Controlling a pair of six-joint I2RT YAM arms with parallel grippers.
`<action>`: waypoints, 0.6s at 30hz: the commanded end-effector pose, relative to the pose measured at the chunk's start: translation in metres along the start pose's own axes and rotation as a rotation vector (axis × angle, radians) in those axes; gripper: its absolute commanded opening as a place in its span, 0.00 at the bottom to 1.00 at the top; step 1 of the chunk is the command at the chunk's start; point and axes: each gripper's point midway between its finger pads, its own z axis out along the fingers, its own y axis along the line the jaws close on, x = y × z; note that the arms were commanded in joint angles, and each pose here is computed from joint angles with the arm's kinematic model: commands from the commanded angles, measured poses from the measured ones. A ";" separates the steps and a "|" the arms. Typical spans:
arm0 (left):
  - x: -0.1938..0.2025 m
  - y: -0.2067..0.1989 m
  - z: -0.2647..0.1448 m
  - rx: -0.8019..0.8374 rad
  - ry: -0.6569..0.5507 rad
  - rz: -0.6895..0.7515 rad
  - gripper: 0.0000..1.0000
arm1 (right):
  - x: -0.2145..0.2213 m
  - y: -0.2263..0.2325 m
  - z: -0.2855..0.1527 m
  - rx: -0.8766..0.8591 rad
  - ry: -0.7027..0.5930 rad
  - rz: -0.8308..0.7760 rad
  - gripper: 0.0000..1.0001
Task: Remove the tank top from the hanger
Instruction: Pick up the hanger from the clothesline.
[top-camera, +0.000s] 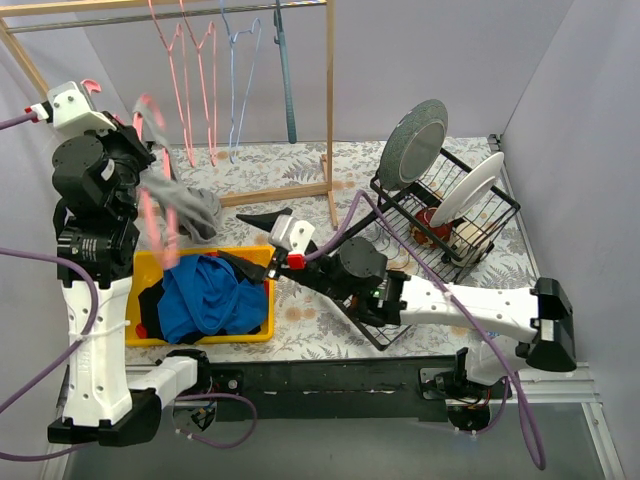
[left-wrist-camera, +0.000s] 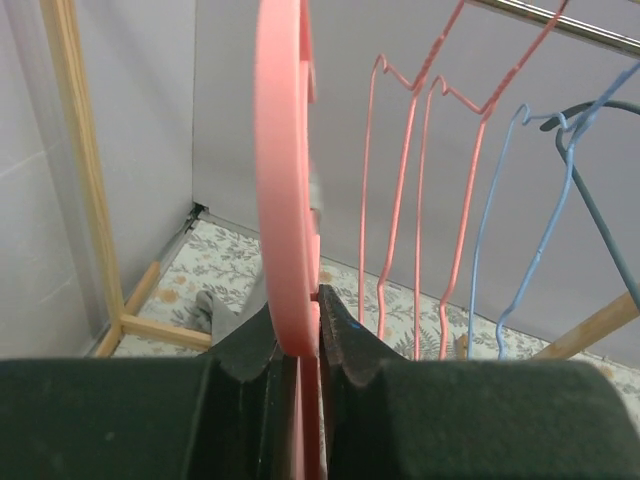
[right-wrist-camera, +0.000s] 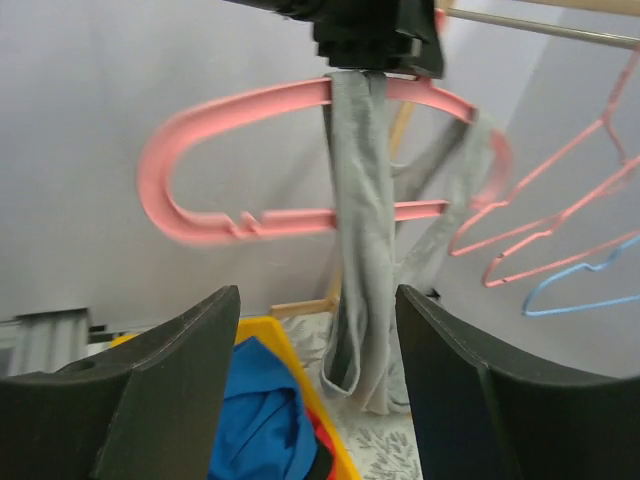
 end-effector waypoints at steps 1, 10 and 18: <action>-0.038 -0.016 -0.026 0.137 -0.133 0.060 0.00 | -0.041 0.026 -0.026 -0.258 -0.044 0.057 0.73; -0.062 -0.066 -0.084 0.489 -0.234 0.001 0.00 | -0.048 -0.030 0.031 -0.286 -0.008 0.090 0.73; -0.051 -0.073 -0.093 0.553 -0.208 -0.038 0.00 | -0.045 -0.012 0.075 -0.394 -0.002 0.167 0.74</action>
